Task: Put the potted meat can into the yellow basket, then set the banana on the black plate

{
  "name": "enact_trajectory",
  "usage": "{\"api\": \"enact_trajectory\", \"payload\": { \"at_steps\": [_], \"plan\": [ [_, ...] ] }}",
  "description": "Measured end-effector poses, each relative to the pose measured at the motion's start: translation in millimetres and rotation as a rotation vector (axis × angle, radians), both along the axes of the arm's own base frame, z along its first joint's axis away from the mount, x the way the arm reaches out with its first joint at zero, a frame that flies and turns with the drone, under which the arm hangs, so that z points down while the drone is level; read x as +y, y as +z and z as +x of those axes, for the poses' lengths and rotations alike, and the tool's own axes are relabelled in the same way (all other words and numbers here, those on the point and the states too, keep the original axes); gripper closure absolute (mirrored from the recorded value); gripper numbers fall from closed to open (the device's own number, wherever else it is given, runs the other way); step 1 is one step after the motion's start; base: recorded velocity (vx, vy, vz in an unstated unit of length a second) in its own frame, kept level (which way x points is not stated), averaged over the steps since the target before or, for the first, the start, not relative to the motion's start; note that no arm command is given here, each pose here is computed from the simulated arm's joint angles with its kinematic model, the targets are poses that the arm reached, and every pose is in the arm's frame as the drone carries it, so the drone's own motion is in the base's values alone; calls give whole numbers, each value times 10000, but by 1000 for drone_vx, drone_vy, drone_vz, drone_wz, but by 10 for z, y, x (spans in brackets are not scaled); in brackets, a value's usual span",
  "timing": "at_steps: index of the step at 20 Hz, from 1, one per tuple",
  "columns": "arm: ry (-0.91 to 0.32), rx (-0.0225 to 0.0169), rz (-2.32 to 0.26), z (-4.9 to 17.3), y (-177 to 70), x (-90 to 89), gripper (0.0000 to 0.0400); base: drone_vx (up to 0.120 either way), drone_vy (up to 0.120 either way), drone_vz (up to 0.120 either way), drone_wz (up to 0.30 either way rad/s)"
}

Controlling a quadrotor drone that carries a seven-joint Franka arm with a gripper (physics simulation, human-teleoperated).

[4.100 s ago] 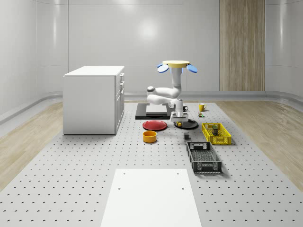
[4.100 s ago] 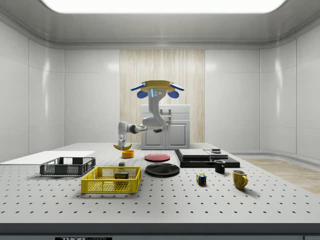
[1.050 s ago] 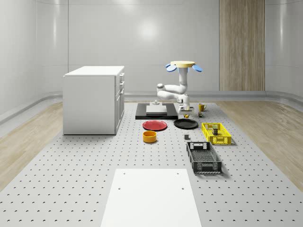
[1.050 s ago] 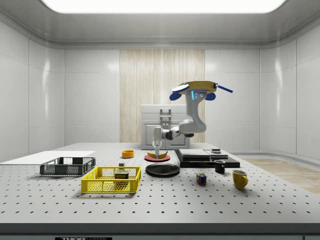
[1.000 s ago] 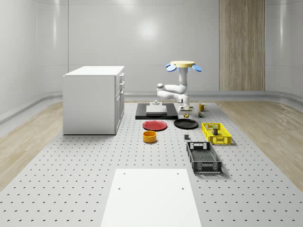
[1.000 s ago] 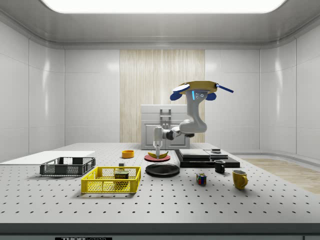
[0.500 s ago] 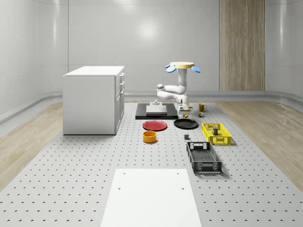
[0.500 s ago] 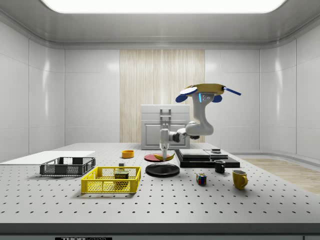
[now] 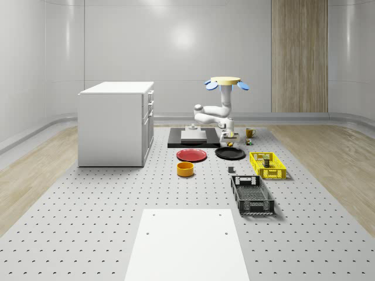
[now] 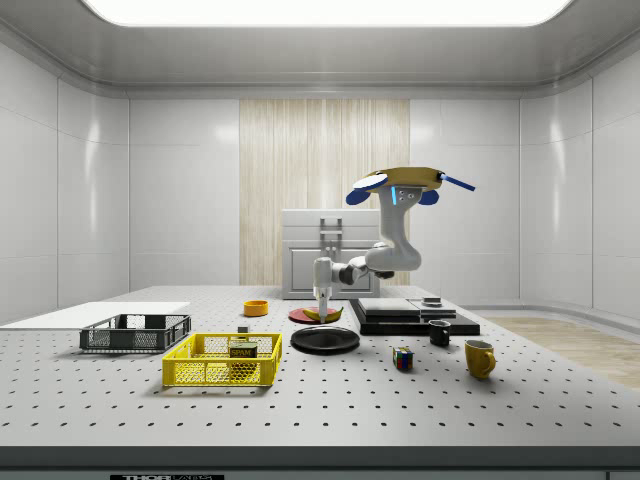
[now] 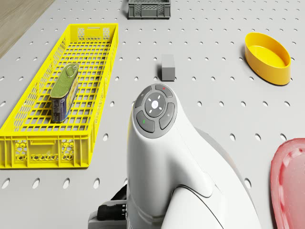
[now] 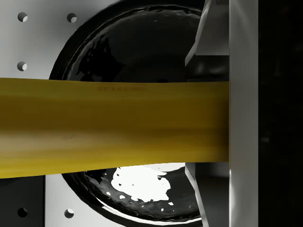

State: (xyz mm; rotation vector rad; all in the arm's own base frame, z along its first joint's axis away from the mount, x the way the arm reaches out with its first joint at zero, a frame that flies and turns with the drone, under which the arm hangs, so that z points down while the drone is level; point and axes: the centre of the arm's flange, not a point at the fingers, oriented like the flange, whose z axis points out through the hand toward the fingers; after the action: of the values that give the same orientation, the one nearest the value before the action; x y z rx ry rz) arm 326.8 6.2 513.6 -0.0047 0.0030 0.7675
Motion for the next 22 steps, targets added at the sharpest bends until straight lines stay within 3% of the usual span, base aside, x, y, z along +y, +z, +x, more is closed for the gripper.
{"api": "enact_trajectory", "payload": {
  "at_steps": [22],
  "plan": [
    [-10, 0, -3, 0, 505, 1, 206, 0, 0, 0, 0]
  ]
}}
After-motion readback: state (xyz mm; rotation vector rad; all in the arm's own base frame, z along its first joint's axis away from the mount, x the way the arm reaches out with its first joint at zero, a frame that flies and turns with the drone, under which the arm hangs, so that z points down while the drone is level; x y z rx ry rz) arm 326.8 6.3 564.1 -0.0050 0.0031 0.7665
